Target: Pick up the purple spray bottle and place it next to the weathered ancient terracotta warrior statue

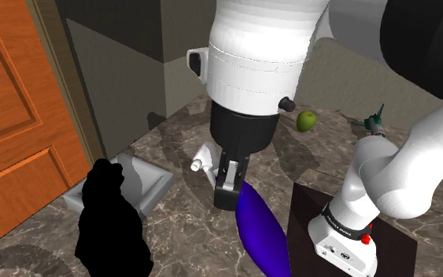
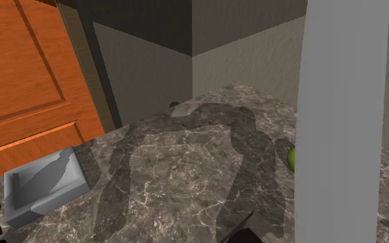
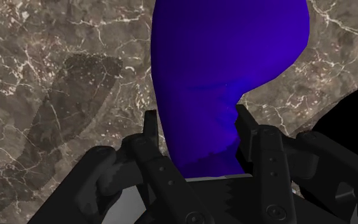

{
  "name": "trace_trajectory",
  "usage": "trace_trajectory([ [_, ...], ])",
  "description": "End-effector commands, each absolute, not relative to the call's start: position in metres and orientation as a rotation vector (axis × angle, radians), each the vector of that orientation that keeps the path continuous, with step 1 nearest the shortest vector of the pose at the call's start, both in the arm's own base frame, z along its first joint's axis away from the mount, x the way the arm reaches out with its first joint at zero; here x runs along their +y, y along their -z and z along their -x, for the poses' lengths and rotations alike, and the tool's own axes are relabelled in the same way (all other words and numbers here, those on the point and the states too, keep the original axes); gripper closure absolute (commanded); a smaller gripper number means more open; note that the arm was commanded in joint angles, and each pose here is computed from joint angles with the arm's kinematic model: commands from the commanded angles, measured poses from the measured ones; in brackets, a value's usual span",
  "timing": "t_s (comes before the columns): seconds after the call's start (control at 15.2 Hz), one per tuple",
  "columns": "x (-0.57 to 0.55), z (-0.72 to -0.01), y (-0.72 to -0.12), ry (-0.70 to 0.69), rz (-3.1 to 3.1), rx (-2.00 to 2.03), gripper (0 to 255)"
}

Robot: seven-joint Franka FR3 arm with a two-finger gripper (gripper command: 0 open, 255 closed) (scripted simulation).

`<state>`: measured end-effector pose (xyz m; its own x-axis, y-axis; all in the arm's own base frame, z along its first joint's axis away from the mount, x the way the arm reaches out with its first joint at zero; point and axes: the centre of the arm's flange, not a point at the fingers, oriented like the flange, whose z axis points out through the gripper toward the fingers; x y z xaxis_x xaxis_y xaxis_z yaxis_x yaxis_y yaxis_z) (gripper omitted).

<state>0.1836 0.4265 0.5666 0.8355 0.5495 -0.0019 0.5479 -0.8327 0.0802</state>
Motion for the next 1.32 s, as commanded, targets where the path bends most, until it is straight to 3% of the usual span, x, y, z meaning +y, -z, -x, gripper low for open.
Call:
trace_trajectory([
  [0.0,0.427,-0.184,-0.555,-0.033,-2.936,0.879,255],
  [1.25,0.427,-0.184,-0.455,-0.033,-2.936,0.879,255],
])
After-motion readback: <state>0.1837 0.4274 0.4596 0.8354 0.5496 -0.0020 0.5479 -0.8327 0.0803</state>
